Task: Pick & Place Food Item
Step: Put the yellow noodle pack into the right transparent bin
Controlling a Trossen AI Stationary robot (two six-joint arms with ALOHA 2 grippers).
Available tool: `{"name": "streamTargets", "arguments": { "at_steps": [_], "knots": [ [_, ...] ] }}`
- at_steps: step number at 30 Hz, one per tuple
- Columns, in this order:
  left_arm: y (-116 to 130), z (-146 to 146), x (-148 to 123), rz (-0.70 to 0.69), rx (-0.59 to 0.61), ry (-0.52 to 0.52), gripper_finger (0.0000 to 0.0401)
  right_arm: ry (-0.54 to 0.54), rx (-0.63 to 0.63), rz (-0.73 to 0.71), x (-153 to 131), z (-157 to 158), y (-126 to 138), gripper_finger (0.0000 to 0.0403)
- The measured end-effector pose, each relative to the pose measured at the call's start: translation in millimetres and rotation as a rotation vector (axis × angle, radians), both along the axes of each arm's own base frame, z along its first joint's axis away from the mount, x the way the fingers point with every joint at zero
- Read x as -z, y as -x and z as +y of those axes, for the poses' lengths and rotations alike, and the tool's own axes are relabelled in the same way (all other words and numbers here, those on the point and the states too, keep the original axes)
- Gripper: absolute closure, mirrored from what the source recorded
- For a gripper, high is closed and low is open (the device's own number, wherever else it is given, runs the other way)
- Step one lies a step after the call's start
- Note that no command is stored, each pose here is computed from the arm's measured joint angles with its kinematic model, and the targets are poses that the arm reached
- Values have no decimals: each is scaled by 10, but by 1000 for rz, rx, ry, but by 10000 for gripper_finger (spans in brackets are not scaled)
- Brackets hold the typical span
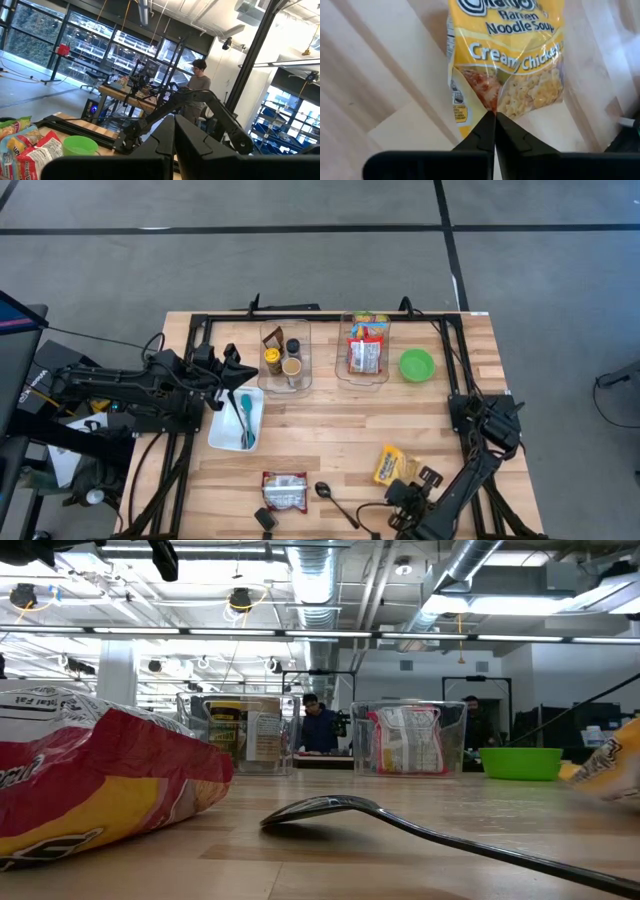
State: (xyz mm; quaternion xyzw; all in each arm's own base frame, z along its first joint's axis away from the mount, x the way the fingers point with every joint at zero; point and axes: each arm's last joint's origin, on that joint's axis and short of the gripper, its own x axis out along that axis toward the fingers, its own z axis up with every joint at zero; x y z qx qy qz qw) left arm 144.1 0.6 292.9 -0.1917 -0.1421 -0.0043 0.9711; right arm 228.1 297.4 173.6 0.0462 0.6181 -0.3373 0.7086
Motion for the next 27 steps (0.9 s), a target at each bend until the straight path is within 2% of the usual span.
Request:
{"name": "streamTargets", "arguments": {
  "at_steps": [10, 27],
  "knots": [
    [0, 0, 0, 0, 0, 0, 397, -27, 1, 8, -17, 36, 12, 376],
    [0, 0, 0, 0, 0, 0, 397, -72, 12, 63, -12, 81, 70, 239]
  ]
}}
